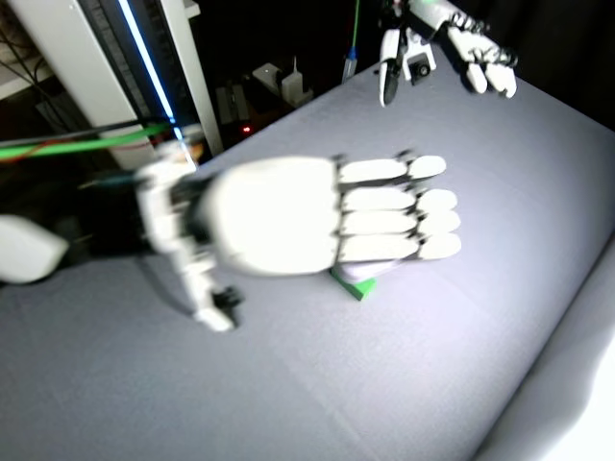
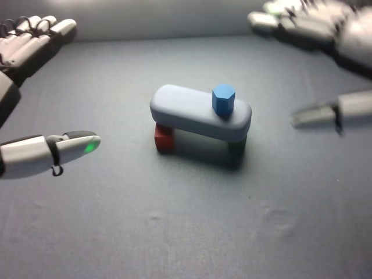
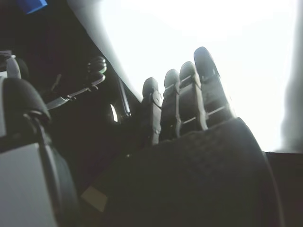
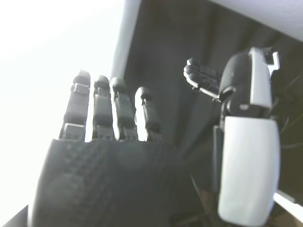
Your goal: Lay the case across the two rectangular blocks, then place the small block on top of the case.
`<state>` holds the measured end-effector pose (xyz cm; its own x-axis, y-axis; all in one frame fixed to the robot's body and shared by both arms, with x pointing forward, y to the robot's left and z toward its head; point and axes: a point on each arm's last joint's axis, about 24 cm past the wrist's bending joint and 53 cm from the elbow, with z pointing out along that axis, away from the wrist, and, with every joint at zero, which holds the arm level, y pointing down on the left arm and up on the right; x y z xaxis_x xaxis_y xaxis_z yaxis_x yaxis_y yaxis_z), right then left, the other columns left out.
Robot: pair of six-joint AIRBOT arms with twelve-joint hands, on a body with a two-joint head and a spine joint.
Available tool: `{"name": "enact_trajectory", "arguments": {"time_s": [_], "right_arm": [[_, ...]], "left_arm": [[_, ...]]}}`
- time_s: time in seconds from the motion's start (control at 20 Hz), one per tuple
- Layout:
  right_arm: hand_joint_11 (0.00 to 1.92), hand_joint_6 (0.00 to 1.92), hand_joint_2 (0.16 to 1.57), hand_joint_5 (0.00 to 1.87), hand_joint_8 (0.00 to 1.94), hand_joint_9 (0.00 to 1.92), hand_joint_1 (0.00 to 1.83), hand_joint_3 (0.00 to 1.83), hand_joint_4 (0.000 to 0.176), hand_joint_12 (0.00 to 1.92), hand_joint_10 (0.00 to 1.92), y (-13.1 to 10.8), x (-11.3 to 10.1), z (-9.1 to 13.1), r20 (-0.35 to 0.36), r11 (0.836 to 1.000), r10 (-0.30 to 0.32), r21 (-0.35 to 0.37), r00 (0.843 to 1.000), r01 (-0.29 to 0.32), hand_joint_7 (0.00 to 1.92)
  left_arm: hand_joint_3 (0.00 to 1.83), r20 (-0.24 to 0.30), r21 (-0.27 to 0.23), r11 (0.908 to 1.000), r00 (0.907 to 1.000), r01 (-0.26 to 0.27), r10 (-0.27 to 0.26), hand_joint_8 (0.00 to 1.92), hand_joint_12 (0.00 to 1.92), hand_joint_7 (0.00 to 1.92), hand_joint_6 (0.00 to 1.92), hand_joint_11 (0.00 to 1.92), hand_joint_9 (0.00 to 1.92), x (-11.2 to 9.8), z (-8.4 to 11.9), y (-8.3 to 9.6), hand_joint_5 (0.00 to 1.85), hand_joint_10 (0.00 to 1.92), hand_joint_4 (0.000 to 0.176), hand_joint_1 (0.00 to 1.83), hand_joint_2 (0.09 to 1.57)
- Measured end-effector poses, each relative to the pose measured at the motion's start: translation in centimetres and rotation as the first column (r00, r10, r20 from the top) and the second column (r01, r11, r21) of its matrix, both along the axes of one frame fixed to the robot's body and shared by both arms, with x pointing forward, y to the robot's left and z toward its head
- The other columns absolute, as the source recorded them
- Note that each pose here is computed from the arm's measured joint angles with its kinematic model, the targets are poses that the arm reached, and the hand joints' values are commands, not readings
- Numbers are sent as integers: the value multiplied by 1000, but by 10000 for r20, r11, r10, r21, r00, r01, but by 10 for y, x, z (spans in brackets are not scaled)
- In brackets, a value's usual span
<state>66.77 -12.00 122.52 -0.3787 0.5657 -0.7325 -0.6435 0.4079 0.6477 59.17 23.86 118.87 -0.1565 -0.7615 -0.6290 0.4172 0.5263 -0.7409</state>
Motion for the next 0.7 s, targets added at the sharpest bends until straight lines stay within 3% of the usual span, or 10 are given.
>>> {"name": "enact_trajectory", "arguments": {"time_s": [0.05,0.1,0.25,0.35,0.45,0.5,0.55,0.6,0.65,0.7], "right_arm": [[0,0,1108,0,0,0,609,13,135,0,0,-6,-7,-8,-255,9998,-27,203,9997,32,21],[0,1,1187,11,1,0,635,13,123,0,0,-14,-16,-15,-469,9987,-47,500,9989,71,26],[0,8,1250,45,0,0,417,18,118,0,0,-39,-37,-31,-903,9968,-305,705,9954,370,1],[0,12,1293,80,9,2,313,20,128,0,0,-57,-42,-36,-1185,9909,-705,1056,9905,832,40],[41,10,1332,100,10,54,241,19,119,20,13,-69,-50,-42,-1366,9869,-910,1202,9864,1076,70],[60,9,1333,103,12,73,238,15,106,30,18,-72,-52,-44,-1475,9845,-984,1295,9842,1179,81],[67,9,1348,118,10,93,268,13,88,36,18,-73,-54,-42,-1415,9829,-971,1417,9852,1172,93],[89,4,1367,141,5,141,286,6,81,59,13,-73,-57,-38,-1315,9813,-935,1554,9869,1137,131],[101,5,1367,151,8,167,291,2,86,69,16,-74,-58,-32,-1141,9785,-902,1748,9894,1094,150],[118,8,1348,163,14,195,286,0,79,79,23,-74,-60,-28,-1078,9751,-902,1928,9901,1098,174]], "left_arm": [[19,-27,-105,9999,10000,1,-1,1,33,21,0,0,0,-3,1,2,106,0,71,597,1004],[20,10,-68,10000,10000,-16,16,0,6,3,0,0,0,-5,1,4,82,0,116,491,1013],[30,27,57,9999,9999,-110,110,0,24,0,0,45,0,-11,3,10,52,0,132,39,1042],[36,57,9,9999,9999,-150,150,0,13,0,1,11,0,-12,4,13,51,0,120,1,1063],[51,24,42,10000,10000,-40,40,0,1,0,0,0,0,-14,2,11,10,0,111,0,1108],[44,55,-13,10000,10000,-64,64,0,0,0,0,0,0,-14,3,12,1,0,140,0,1100],[47,117,-54,9999,9999,-95,95,0,0,0,0,0,0,-14,5,13,0,0,139,0,1108],[20,196,-118,9998,9997,-130,132,0,0,0,3,0,0,-14,7,13,8,0,91,0,1054],[11,333,-206,9997,9993,-143,150,0,0,0,0,0,0,-15,11,14,1,0,84,0,1036],[17,416,-248,9996,9990,-124,134,0,0,0,0,0,0,-16,13,14,0,0,94,0,1051]]}}
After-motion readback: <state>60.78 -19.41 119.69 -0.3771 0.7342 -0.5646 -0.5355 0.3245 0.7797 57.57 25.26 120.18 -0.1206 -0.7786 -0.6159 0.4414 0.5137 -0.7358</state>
